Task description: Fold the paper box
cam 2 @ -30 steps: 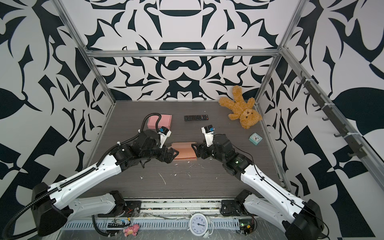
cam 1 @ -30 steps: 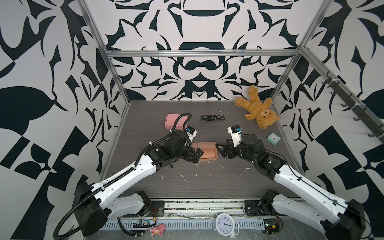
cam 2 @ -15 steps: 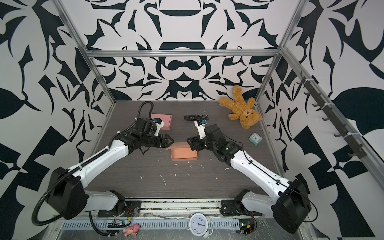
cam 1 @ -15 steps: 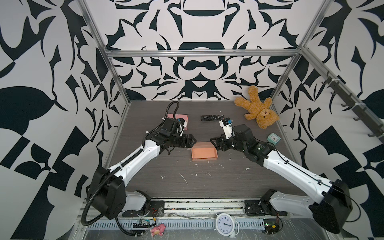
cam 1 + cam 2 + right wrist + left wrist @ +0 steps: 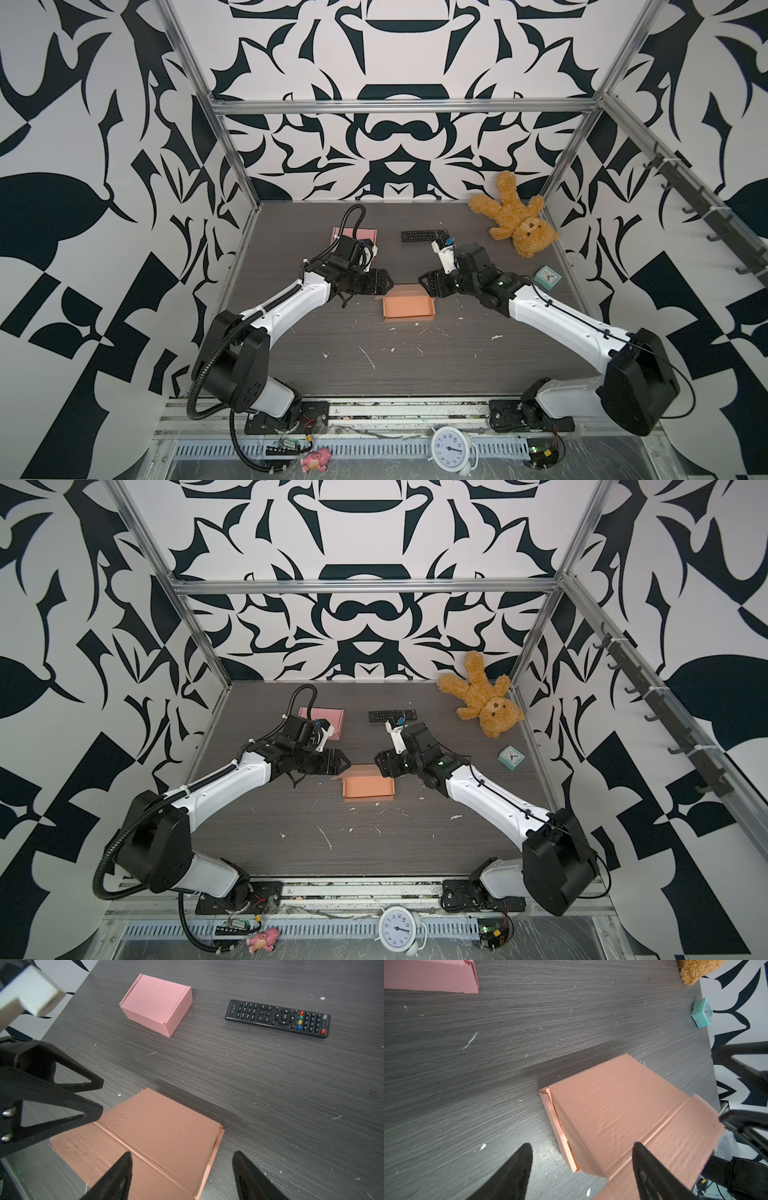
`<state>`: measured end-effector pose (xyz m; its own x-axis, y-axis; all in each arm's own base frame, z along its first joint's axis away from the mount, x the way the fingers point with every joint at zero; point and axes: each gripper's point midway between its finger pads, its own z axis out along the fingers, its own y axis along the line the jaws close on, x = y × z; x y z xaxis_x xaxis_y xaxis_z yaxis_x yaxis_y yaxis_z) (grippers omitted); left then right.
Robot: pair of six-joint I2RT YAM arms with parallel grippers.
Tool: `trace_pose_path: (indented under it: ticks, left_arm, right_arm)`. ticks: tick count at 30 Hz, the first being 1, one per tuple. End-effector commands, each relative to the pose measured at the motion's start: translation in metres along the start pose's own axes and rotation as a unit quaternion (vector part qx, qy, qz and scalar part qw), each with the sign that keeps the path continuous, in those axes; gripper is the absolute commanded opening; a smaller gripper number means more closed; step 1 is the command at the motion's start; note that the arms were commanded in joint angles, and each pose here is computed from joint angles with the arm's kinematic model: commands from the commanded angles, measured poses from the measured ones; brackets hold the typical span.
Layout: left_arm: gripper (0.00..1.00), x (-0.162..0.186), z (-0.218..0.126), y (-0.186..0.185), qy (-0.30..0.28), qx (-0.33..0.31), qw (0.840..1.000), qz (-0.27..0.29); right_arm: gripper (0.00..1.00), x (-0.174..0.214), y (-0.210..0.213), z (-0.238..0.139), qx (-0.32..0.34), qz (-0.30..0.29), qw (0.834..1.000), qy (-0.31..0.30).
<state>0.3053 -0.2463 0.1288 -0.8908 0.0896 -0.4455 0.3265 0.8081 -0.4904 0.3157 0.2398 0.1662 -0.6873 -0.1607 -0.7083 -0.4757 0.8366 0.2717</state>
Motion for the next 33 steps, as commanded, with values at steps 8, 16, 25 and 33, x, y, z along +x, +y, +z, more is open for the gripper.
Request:
trace_pose_path:
  ticks: [8,16,25,33]
  left_arm:
    - [0.76,0.007,0.010,0.007,0.008,0.000,1.000,-0.008]
    - [0.75,0.015,0.017,0.013,0.019,-0.002,1.000,-0.013]
    - [0.74,0.027,0.022,0.018,0.032,-0.003,0.999,-0.022]
    - [0.73,0.036,0.028,0.020,0.039,-0.004,0.999,-0.025]
  right_arm:
    - [0.76,0.000,-0.005,0.006,0.004,-0.006,1.000,-0.004]
    - [0.76,0.016,-0.010,0.010,0.002,-0.001,1.000,0.013]
    - [0.75,0.034,-0.012,0.016,-0.003,0.010,0.999,0.033]
    - [0.73,0.049,-0.013,0.024,-0.007,0.020,0.999,0.050]
